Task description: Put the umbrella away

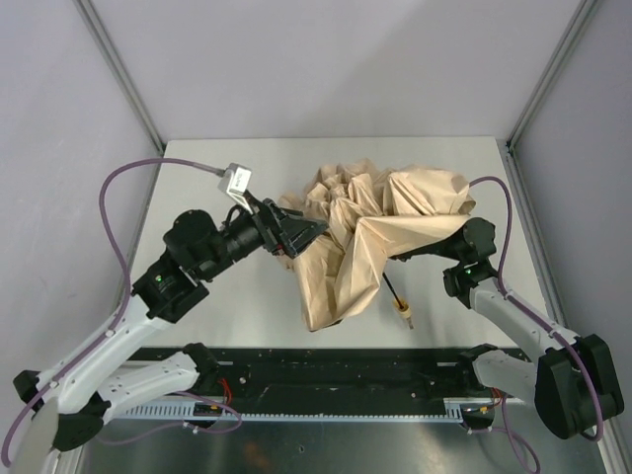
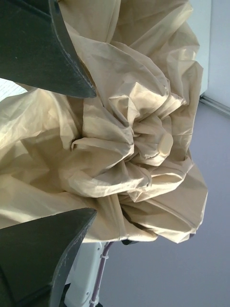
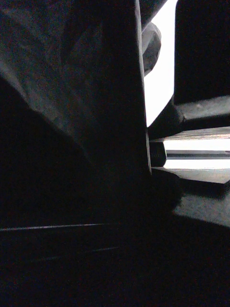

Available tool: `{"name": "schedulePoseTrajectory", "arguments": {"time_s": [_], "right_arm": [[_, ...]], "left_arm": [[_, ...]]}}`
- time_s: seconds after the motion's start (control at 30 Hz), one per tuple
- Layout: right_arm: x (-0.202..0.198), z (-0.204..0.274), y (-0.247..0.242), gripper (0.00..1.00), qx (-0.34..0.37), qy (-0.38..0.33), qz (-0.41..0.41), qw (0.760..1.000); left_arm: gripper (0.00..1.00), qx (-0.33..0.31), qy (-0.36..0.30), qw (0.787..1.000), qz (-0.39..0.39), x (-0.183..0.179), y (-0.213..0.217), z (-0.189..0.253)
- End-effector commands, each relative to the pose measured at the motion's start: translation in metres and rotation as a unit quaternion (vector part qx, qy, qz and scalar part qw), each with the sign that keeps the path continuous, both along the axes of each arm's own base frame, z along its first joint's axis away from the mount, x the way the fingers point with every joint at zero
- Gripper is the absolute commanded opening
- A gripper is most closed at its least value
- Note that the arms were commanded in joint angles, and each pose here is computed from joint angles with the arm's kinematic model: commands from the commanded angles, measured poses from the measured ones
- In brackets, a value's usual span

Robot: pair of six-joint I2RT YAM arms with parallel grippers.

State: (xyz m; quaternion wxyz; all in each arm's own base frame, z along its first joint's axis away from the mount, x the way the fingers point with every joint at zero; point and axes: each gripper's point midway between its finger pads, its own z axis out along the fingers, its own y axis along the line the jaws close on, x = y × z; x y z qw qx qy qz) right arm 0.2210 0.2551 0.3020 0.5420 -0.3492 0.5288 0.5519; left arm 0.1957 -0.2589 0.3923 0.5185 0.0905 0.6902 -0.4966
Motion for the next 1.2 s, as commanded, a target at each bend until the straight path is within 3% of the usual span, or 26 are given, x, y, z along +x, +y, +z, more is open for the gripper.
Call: {"name": "schedulePoseTrajectory", "arguments": {"time_s": [0.0,0.23,0.4,0.6,0.8,0.9,1.0,1.17], "right_arm": [[-0.003,0.039,0.001,0.00,0.035,-0.062,-0.004,0.997],[0.002,0.039,-0.006,0.00,0.030,-0.060,-0.023,0.997],[0.003,0.038,-0.009,0.00,0.027,-0.061,-0.024,0.997],[0.004,0.036,-0.009,0.00,0.024,-0.059,-0.027,0.998],[0.003,0.037,-0.010,0.00,0.024,-0.057,-0.029,0.998],[0.000,0.034,-0.005,0.00,0.021,-0.051,-0.023,0.998],[-0.005,0.027,0.004,0.00,0.012,-0.044,-0.016,0.999],[-0.006,0.024,0.011,0.00,0.013,-0.032,-0.012,0.999]], "left_arm": [[1.00,-0.007,0.010,1.000,0.009,0.014,-0.009,0.004],[0.99,-0.042,0.016,0.994,0.101,0.010,0.040,-0.005],[0.99,-0.056,0.052,0.994,0.077,-0.008,0.044,-0.016],[0.99,-0.039,0.126,0.991,0.023,-0.014,0.018,-0.040],[0.92,-0.022,0.153,0.988,-0.006,-0.012,0.001,-0.050],[0.93,-0.020,0.133,0.991,-0.023,-0.009,-0.009,-0.040],[0.99,-0.028,0.079,0.993,-0.085,-0.014,-0.027,-0.015],[0.99,-0.068,-0.015,0.985,-0.156,-0.032,-0.038,0.018]]}}
